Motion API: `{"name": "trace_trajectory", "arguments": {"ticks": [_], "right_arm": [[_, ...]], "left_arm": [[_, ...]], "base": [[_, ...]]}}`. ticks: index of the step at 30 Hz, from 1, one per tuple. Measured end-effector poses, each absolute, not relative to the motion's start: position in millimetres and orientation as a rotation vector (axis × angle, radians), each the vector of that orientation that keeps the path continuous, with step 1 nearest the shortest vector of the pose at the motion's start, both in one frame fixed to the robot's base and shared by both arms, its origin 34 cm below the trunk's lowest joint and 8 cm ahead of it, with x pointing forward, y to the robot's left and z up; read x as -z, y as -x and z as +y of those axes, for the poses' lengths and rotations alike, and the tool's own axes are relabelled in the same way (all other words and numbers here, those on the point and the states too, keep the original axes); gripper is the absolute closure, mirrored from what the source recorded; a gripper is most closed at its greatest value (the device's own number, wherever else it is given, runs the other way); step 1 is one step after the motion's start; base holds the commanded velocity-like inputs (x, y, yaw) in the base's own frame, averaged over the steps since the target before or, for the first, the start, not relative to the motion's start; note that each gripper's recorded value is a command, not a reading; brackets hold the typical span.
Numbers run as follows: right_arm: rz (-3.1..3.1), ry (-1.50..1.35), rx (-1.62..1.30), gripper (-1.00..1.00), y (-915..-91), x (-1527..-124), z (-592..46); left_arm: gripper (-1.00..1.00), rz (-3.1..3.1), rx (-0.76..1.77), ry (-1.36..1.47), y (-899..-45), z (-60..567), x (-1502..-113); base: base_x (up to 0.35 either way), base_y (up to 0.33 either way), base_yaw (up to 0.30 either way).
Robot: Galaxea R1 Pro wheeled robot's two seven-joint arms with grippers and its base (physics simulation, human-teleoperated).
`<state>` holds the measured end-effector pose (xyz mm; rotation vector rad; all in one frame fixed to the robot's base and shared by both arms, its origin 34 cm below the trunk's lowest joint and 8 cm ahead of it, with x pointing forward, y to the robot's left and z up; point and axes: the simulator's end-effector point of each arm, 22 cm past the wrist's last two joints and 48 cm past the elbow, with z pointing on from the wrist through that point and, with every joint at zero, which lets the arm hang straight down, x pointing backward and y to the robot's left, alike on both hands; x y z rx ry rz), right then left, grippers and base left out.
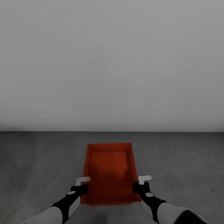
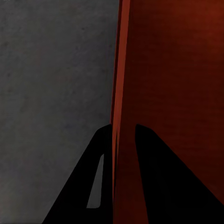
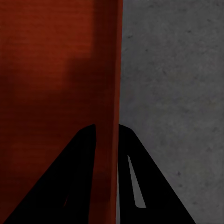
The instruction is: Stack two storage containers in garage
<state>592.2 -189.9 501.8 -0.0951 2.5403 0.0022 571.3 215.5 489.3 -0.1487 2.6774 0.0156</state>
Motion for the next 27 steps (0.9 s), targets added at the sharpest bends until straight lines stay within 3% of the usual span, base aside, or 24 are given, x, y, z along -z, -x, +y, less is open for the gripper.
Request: {"name": "trace_trajectory", "arguments": {"ticks": [27], "right_arm": [[2.54, 0.098, -0.002, 1.0, -592.0, -491.9, -190.7]], "left_arm": [[1.0, 2.678, -0.017, 0.149, -571.0, 214.9, -479.7]], "base": [[0.0, 0.0, 0.0]]}}
